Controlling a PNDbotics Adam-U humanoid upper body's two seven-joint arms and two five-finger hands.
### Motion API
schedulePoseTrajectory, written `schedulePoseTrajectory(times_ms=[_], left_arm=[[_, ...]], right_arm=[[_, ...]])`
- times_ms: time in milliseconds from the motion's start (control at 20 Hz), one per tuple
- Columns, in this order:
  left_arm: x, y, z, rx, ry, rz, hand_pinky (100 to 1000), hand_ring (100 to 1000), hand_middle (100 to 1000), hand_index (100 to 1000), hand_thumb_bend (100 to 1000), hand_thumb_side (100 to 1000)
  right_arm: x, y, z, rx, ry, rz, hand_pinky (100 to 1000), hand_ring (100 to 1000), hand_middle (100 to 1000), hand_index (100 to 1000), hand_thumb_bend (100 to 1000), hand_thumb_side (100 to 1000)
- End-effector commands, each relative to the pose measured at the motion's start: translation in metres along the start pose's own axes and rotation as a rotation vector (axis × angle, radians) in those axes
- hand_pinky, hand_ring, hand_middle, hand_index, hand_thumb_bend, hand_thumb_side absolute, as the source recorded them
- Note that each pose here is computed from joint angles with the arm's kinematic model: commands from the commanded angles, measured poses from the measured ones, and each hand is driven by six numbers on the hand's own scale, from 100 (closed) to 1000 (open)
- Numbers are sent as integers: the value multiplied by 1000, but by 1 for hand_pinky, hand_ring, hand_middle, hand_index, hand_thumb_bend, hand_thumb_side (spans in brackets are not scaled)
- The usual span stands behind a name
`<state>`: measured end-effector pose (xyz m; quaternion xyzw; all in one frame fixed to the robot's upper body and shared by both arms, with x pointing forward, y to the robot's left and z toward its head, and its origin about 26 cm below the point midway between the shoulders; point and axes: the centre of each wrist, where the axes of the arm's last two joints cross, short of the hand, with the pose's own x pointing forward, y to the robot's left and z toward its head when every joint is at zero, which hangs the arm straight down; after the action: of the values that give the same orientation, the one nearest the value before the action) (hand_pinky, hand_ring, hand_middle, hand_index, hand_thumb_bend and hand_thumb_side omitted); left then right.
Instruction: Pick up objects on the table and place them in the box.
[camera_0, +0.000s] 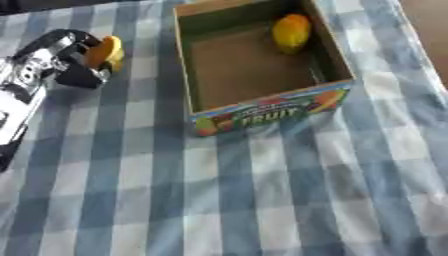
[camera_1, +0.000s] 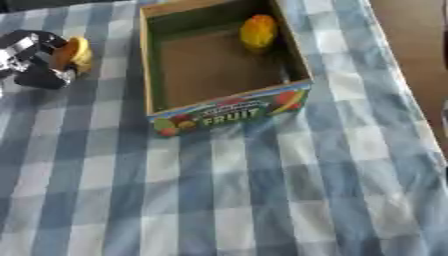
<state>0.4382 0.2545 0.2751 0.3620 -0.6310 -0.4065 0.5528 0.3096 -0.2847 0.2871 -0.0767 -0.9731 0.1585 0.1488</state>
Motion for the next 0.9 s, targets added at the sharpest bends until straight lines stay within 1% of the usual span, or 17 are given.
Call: schedulePoseTrajectory(times_ms=[50,200,400,550,700,900], left_arm=[[12,25,11,101,-25,-102,761,821,740,591,100,107],[28,30,20,154,-71,-195,755,794,715,551,100,100],[51,35,35,196,-153,-291,756,784,700,543,100,100],[75,39,49,220,-246,-321,754,780,697,544,100,100],[104,40,62,252,-351,-334,754,776,693,543,100,100],[142,33,71,271,-467,-342,751,775,692,543,100,100]], right_arm=[[7,-5,-5,15,-24,15,838,948,723,805,100,598],[7,-5,-4,16,-19,16,838,948,723,806,100,597],[7,-6,-3,14,-16,20,838,946,723,806,100,592],[7,-8,-2,2,-17,28,838,945,723,806,100,585],[7,-11,-2,-20,-22,38,839,943,724,807,100,575],[7,-14,-2,-58,-37,48,840,940,722,808,100,559]])
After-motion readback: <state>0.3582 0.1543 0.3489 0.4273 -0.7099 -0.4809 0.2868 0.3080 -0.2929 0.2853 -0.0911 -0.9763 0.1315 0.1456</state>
